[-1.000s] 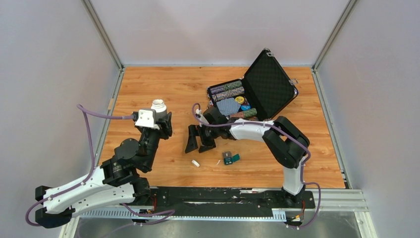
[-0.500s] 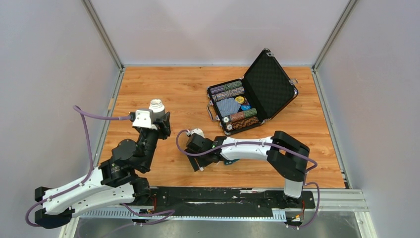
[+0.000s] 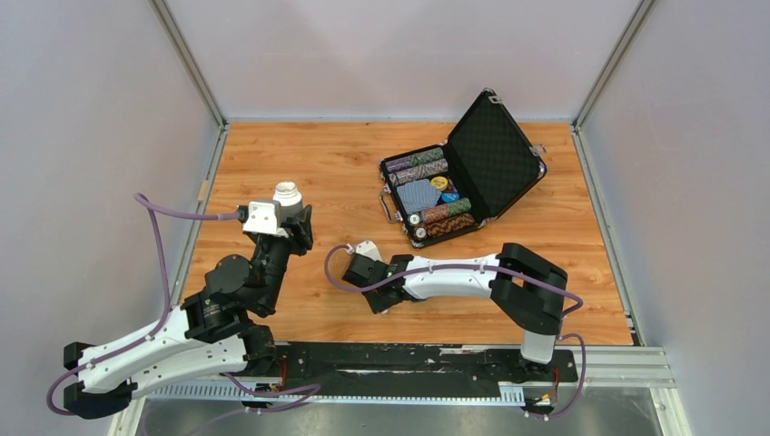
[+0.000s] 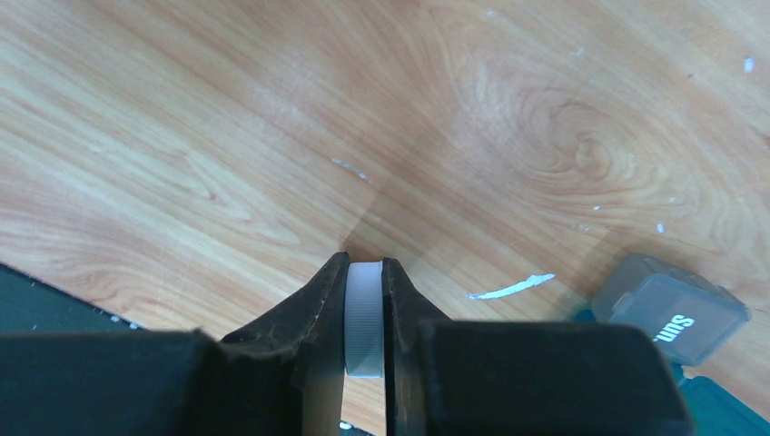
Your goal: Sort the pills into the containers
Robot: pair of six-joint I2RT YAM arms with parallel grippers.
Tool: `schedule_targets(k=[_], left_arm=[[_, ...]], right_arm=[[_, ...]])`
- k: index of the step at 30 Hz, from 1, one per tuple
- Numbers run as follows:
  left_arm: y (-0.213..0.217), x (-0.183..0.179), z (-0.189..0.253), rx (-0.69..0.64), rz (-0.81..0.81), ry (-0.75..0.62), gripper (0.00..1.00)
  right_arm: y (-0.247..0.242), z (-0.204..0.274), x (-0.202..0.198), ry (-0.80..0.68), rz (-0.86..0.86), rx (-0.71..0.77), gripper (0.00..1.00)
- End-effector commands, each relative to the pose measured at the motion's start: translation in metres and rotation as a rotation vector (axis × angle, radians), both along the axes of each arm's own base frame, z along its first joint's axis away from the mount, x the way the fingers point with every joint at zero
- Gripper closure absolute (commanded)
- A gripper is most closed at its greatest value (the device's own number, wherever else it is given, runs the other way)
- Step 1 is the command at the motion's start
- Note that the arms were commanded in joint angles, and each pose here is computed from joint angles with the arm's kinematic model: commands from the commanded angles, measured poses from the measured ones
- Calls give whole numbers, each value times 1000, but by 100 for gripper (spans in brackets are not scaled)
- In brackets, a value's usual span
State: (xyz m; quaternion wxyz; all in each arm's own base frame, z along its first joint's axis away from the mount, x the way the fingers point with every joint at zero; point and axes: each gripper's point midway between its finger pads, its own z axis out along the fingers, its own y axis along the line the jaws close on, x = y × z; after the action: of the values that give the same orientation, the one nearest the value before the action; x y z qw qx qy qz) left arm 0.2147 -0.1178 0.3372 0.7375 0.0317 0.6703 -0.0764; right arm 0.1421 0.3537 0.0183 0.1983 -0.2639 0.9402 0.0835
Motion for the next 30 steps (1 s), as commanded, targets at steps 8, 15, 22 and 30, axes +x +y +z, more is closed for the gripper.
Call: schedule_targets(k=[8,15,22,30], left_arm=[[6,-1,13,-54,13,-16,100],[5,-1,14,-53,13,-18,100],[5,-1,15,-48,17,-20,100],[5,-1,12,-48,16,-15,100]], right_arm=[[38,22,-37,280,252,346,95],[63,24,-32,352,380,519,91],[74,5,-24,370,433,525,85],[67,-21,-3,288,379,447,43]])
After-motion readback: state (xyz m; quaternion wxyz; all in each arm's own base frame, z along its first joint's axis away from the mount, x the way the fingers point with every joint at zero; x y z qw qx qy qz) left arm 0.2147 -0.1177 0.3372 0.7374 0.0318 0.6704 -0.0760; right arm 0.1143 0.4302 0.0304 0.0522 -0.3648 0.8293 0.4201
